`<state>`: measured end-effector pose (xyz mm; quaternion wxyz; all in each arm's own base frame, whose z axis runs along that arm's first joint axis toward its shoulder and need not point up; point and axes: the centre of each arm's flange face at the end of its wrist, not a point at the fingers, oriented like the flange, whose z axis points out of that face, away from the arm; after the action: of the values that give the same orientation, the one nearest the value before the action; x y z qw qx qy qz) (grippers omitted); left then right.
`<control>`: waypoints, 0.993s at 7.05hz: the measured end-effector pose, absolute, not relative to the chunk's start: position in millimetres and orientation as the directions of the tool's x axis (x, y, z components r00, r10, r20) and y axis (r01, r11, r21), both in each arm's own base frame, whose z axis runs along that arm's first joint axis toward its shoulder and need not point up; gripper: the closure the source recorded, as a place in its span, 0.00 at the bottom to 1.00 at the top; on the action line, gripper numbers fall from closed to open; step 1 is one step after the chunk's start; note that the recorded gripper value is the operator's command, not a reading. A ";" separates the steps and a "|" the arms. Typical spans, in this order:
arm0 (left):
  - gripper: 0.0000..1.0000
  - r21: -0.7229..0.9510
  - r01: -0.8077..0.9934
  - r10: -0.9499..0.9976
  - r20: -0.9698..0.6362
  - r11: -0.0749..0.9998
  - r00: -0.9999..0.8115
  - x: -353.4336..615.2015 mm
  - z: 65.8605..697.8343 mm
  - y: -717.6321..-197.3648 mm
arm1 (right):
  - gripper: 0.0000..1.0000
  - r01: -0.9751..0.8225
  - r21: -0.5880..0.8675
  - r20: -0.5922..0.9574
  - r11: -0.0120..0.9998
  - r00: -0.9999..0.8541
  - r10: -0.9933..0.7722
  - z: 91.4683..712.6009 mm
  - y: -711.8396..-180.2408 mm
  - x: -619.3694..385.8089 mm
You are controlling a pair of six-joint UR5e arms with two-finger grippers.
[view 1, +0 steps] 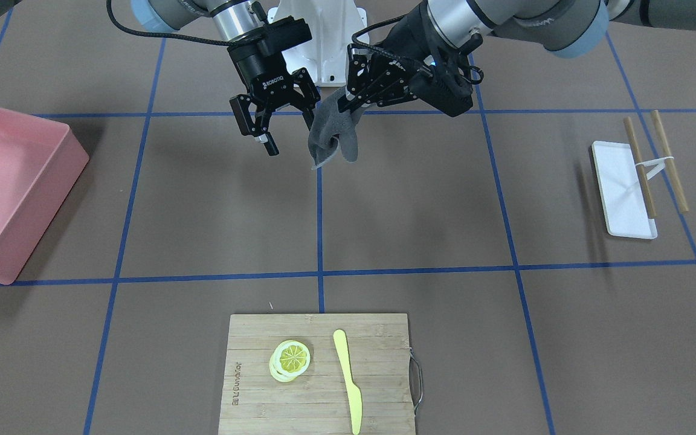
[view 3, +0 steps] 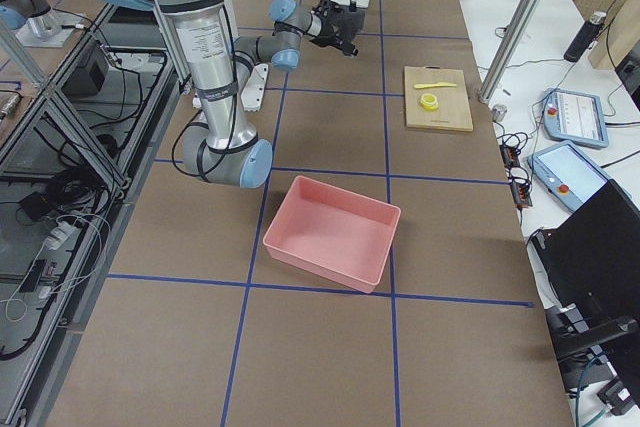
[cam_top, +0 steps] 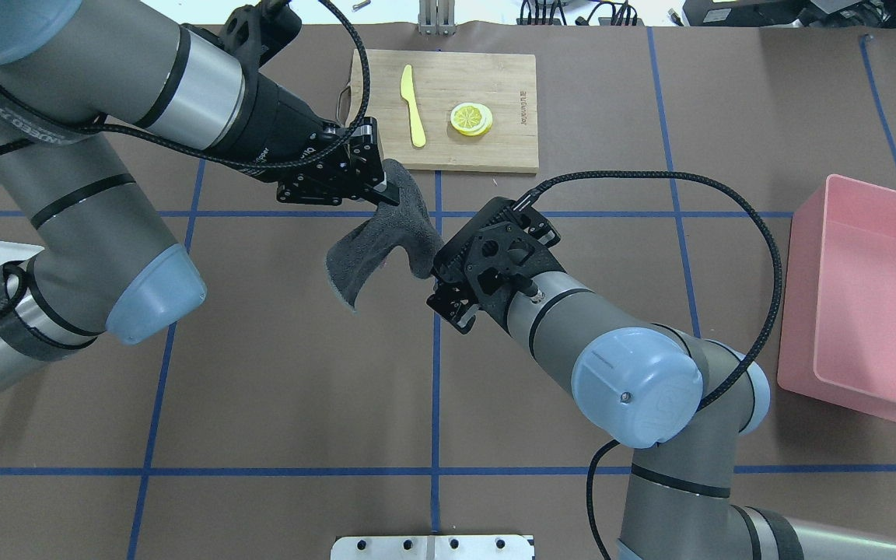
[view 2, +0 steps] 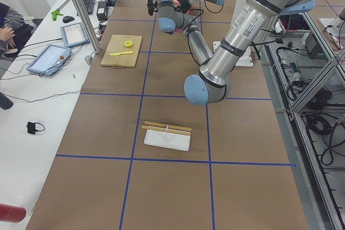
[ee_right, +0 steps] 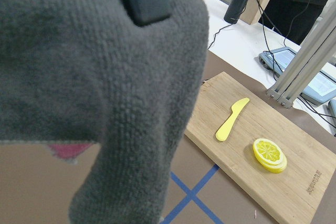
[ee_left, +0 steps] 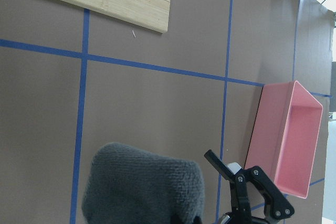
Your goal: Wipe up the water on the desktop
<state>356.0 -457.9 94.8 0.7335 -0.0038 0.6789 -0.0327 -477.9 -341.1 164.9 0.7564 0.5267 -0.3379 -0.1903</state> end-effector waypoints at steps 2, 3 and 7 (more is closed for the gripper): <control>1.00 -0.073 0.047 -0.076 -0.995 0.996 0.059 355.2 81.3 -457.9 | 0.02 -0.070 0.926 0.311 0.372 0.699 -0.644 164.0 -341.0 -477.8; 1.00 -0.079 0.049 -0.082 -0.995 0.996 0.059 356.3 80.2 -460.0 | 0.02 -0.070 0.926 0.312 0.372 0.699 -0.644 164.0 -341.0 -477.7; 1.00 -0.083 0.049 -0.086 -0.994 0.995 0.064 361.2 82.7 -464.8 | 0.17 -0.072 0.926 0.310 0.370 0.704 -0.639 164.0 -341.8 -477.8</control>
<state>361.2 -464.8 82.7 0.7293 -0.0139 0.6825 -0.0463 -477.8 -341.8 164.0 0.7563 0.5291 -0.3359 -0.1873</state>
